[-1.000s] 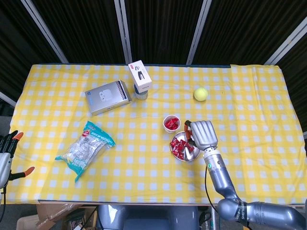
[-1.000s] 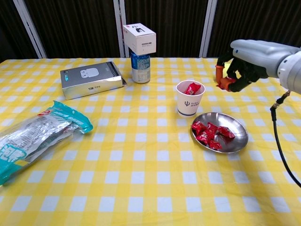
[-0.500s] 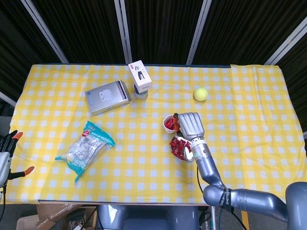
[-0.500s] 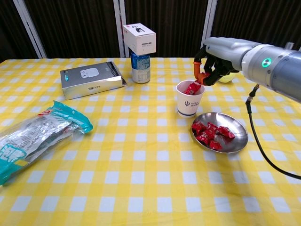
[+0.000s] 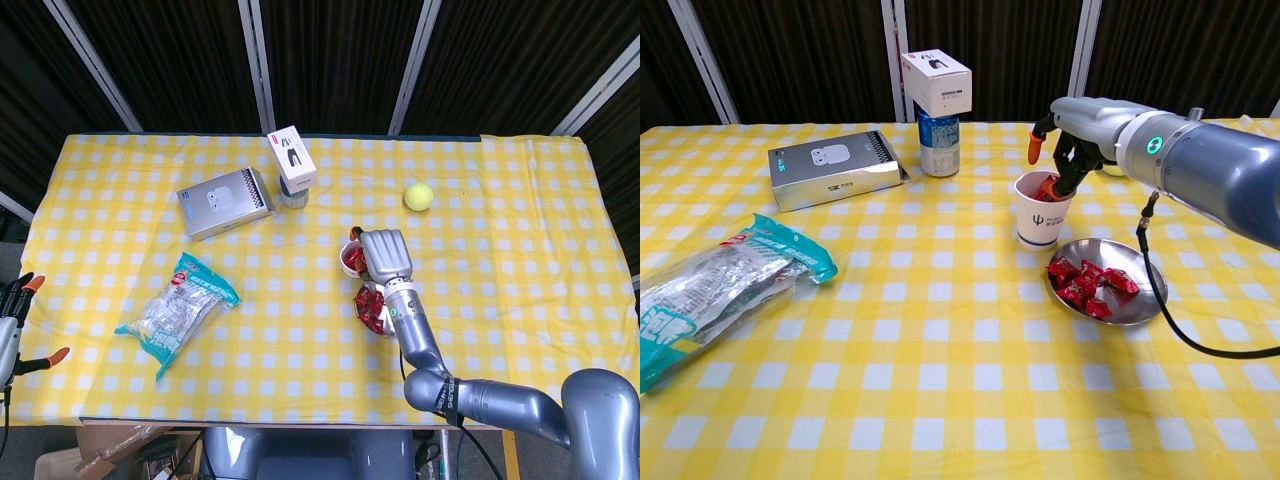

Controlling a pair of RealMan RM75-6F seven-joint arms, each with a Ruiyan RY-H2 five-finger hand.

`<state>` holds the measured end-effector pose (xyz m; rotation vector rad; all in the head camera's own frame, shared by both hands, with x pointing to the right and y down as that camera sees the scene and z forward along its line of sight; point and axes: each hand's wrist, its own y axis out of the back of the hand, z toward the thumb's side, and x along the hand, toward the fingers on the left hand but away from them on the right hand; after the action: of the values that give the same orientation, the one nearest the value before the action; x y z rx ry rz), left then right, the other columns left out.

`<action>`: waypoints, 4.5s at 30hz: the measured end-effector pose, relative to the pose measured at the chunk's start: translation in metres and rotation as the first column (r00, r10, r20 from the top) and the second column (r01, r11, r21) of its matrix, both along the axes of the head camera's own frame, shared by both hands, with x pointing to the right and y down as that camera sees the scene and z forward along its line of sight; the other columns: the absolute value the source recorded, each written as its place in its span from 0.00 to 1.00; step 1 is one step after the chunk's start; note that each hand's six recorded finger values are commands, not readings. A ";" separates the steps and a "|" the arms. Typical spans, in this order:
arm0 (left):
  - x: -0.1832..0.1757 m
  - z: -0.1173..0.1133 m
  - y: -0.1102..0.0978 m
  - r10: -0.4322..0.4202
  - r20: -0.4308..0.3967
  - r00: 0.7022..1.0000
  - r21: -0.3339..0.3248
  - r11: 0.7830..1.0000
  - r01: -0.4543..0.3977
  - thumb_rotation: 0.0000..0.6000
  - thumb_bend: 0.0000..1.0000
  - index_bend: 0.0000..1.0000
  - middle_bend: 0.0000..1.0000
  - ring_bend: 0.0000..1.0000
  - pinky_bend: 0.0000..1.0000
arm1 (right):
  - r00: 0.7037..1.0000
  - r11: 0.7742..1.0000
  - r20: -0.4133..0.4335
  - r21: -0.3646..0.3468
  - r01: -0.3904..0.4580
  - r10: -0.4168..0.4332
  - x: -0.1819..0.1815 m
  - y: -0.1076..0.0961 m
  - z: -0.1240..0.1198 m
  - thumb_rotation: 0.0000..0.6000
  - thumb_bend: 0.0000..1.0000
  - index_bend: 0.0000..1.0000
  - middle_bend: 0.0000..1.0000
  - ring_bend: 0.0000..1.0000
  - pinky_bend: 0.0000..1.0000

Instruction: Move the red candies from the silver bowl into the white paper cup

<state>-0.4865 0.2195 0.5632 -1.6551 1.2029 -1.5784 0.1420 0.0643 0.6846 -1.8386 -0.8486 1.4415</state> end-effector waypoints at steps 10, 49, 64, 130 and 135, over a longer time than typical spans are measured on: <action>0.001 -0.001 0.000 0.006 0.006 1.000 0.006 1.000 -0.006 1.00 0.05 0.00 0.00 0.00 0.00 | 1.000 1.000 0.010 0.030 -0.001 0.000 0.004 0.001 -0.013 1.00 0.39 0.33 0.73 0.86 0.89; 0.004 -0.003 0.001 0.025 0.023 0.999 0.036 0.999 -0.026 1.00 0.05 0.00 0.00 0.00 0.00 | 0.997 0.997 -0.072 -0.082 0.001 -0.007 0.067 0.088 0.005 1.00 0.30 0.43 0.73 0.86 0.89; 0.004 -0.001 0.000 0.024 0.022 0.999 0.022 0.999 -0.025 1.00 0.05 0.00 0.00 0.00 0.00 | 0.995 0.991 -0.096 -0.127 -0.029 0.017 0.070 0.085 0.036 1.00 0.26 0.46 0.73 0.86 0.89; 0.003 0.002 -0.001 0.004 0.002 1.000 -0.002 1.000 -0.004 1.00 0.05 0.00 0.00 0.00 0.00 | 0.999 1.000 0.034 0.027 0.008 -0.009 0.012 -0.007 -0.017 1.00 0.55 0.58 0.73 0.86 0.89; 0.002 0.002 -0.001 -0.001 0.000 1.000 -0.006 1.000 0.001 1.00 0.05 0.00 0.00 0.00 0.00 | 0.999 1.000 0.033 0.017 0.013 -0.014 0.005 -0.007 -0.008 1.00 0.54 0.58 0.73 0.86 0.89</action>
<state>-0.4845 0.2189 0.5650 -1.6588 1.1997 -1.5840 0.1469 0.0571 0.6762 -1.8574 -0.8607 1.3950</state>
